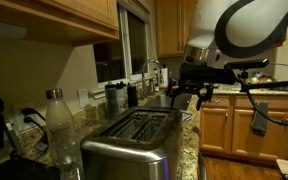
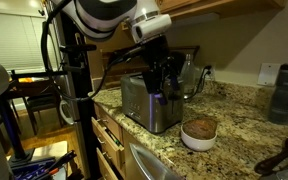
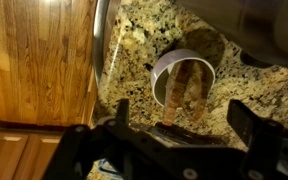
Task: Put the slices of bread in the toaster
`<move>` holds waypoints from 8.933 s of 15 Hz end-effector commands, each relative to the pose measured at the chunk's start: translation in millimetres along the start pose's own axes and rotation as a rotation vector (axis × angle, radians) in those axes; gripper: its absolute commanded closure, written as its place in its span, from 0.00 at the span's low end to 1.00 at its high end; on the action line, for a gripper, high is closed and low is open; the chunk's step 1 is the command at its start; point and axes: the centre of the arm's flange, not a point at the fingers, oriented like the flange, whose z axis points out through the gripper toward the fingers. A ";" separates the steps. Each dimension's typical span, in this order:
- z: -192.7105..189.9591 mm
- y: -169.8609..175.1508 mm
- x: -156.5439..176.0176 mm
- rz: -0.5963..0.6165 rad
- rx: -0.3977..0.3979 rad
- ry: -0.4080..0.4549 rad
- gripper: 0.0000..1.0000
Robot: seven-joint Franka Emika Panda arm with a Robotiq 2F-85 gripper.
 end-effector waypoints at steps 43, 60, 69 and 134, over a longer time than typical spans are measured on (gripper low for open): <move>102.1 -88.7 73.3 0.081 -0.044 -0.098 0.00; 112.6 -82.8 71.8 0.083 -0.097 -0.117 0.73; 110.3 -80.3 72.3 0.086 -0.105 -0.117 0.90; -144.2 -88.6 -97.2 -0.028 0.090 0.155 0.91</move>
